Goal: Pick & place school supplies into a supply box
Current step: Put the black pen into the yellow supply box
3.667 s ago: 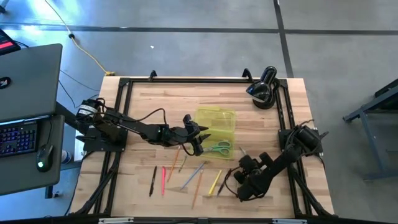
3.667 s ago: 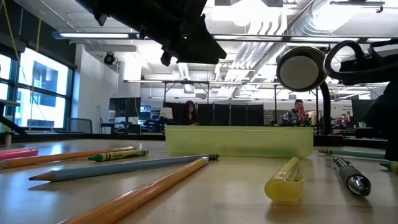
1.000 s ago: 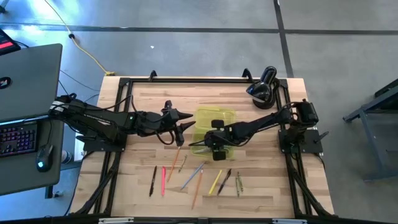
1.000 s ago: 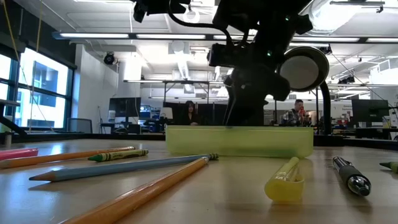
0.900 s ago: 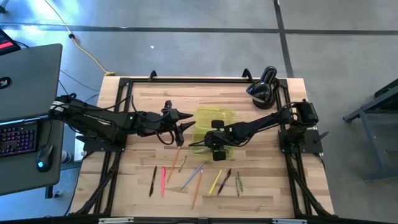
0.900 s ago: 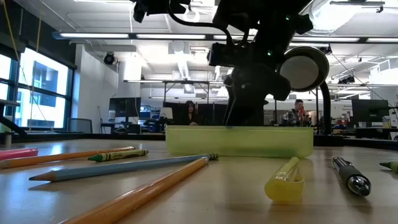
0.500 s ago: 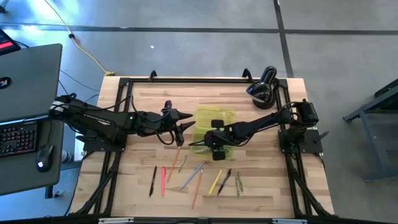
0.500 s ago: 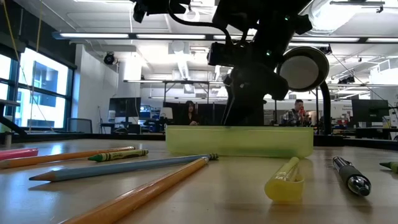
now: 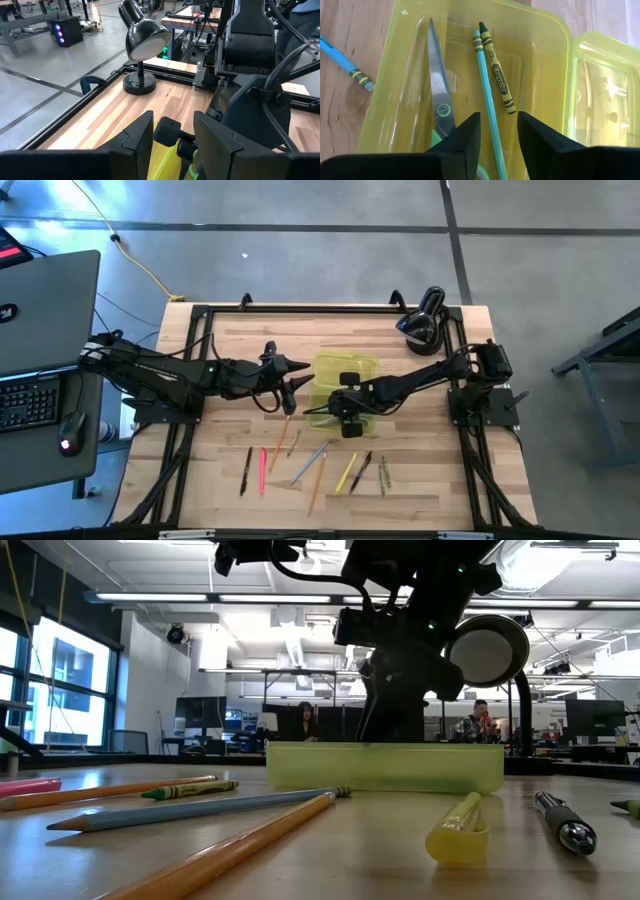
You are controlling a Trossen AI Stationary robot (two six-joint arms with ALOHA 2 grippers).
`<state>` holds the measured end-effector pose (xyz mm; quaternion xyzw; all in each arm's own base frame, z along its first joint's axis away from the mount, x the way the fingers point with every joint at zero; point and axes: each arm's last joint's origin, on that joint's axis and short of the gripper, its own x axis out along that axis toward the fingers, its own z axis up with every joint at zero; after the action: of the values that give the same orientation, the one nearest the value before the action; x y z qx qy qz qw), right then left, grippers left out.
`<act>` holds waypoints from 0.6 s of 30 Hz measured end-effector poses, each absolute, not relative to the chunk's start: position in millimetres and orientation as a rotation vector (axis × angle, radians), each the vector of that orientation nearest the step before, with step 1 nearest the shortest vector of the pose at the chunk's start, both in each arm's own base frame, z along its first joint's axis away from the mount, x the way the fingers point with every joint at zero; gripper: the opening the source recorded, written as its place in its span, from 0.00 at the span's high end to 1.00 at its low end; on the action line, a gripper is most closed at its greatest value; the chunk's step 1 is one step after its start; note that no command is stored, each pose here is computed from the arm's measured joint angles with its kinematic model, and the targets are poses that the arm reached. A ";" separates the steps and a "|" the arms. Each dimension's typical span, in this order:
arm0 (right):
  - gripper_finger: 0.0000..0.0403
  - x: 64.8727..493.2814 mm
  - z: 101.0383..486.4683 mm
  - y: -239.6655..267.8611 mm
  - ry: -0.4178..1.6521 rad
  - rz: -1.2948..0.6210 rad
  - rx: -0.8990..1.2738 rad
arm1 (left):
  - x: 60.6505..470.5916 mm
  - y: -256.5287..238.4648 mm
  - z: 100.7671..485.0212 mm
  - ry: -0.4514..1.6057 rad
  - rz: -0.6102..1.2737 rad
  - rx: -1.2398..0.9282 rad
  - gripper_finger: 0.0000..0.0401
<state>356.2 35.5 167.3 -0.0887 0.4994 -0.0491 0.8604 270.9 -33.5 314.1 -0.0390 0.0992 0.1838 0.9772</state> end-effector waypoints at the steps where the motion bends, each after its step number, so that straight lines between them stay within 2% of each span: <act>1: 0.73 356.2 167.3 35.5 1.048 -0.103 -0.186 | 270.9 -33.6 314.0 0.200 0.370 -0.079 0.57; 18: 0.73 356.2 167.3 35.5 1.048 -0.103 -0.186 | 270.8 -33.5 313.5 0.206 0.371 -0.075 0.57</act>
<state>356.2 35.5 167.3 -0.0885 0.4992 -0.0492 0.8605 270.8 -33.5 313.5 -0.0372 0.1022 0.1839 0.9769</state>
